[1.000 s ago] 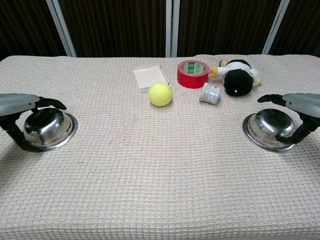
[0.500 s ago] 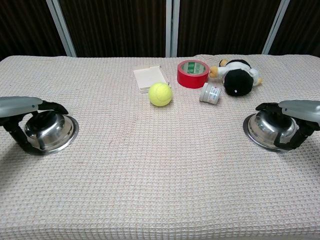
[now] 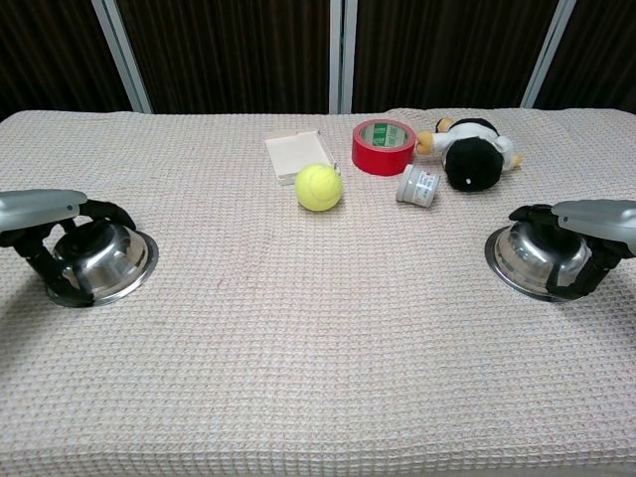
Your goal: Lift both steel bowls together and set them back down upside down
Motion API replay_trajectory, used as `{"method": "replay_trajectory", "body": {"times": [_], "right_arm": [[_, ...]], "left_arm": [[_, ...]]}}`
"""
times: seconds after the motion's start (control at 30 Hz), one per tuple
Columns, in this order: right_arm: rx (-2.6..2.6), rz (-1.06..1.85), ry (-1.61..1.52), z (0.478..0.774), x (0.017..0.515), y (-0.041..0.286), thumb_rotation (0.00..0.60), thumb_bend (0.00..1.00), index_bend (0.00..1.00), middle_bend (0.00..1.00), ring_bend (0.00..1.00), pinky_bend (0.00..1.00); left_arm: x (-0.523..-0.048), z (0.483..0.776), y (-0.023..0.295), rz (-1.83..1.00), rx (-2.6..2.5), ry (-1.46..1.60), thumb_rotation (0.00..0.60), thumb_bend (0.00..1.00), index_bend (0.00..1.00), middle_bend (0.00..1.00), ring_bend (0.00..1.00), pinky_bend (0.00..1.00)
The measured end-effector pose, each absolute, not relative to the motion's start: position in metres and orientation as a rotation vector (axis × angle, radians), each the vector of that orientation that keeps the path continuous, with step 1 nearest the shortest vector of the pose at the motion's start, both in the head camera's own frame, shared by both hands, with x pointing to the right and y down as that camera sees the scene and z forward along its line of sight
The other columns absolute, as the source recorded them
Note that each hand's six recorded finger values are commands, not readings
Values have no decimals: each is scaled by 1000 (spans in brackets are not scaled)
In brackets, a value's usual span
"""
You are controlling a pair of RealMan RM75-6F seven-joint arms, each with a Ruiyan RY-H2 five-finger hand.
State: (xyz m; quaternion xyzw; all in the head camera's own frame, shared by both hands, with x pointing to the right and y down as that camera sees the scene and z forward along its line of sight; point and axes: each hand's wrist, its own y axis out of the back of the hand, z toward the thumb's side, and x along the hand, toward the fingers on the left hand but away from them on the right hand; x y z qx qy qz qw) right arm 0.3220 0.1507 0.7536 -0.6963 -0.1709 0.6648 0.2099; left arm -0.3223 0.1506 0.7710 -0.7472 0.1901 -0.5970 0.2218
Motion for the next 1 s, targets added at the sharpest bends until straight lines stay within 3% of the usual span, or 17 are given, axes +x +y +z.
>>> {"method": "replay_trajectory", "body": {"times": [0.1,0.27,0.5,1.0], "right_arm": [[-1933,1837,-485,754,321,148,600,234,289,290,187,295],[-1928,1805,-511,752,318,146,600,239,367,353,232,322],[-1960,1745,-615,739,318,145,600,241,384,366,243,333],[-2119,1365,-1028,671,318,131,600,248,412,399,269,375]], "left_arm": [[-323,771,150,-1649,-2059,535,600,93,322,299,270,527],[-322,768,148,-1632,-2038,570,600,124,388,354,340,588],[-317,750,145,-1538,-1991,658,600,132,397,358,361,600],[-294,673,135,-1071,-1813,1109,600,135,398,387,399,625]]}}
